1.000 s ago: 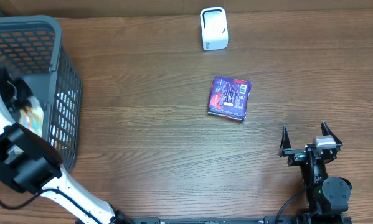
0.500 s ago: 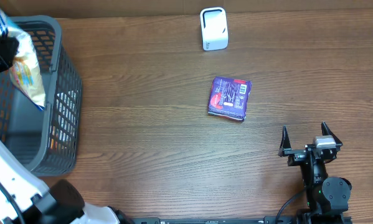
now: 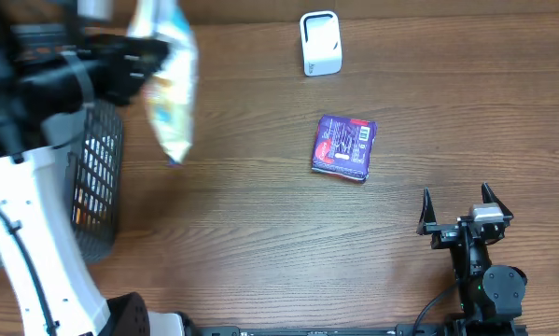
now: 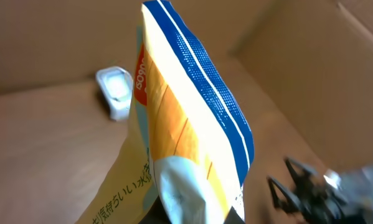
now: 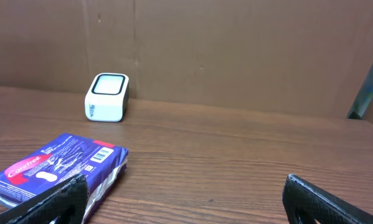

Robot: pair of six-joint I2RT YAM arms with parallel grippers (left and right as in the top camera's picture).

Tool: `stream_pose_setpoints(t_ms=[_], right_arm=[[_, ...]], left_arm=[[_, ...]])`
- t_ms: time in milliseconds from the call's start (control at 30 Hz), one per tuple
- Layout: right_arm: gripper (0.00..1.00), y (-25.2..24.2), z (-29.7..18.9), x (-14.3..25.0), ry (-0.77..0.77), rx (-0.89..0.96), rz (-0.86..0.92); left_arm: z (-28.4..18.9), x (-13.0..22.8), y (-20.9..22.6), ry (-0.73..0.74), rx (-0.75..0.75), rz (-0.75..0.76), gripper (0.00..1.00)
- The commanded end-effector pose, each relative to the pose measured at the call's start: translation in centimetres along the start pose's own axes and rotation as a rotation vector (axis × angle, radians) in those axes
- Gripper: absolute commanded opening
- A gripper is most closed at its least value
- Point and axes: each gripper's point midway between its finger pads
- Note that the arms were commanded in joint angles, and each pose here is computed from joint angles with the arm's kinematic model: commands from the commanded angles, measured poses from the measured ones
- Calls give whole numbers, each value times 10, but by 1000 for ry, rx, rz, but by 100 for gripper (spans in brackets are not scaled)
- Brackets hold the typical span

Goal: Scan the item barcode
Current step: 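Carry the yellow bag to the scanner and release it on the table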

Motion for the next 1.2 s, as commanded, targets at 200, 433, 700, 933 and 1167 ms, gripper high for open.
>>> stream_pose_setpoints(t_ms=[200, 433, 700, 933, 1167], right_arm=[[100, 0, 0, 2, -5, 2, -3], [100, 0, 0, 2, -5, 2, -3], [100, 0, 0, 2, -5, 2, -3], [100, 0, 0, 2, -5, 2, -3], [100, 0, 0, 2, -5, 2, -3]], left_arm=[[110, 80, 17, 362, -229, 90, 4], [178, 147, 72, 580, -548, 15, 5], [228, 203, 95, 755, -592, -49, 5], [240, 220, 106, 802, -602, -99, 61], [247, 218, 104, 785, -573, -103, 55]])
Point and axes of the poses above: each gripper's point midway between its finger pads, its own z axis out along the fingers, its own y axis along the line the jaws close on, x = y × z, and after that the axes turned 11 degrees about -z, right-handed
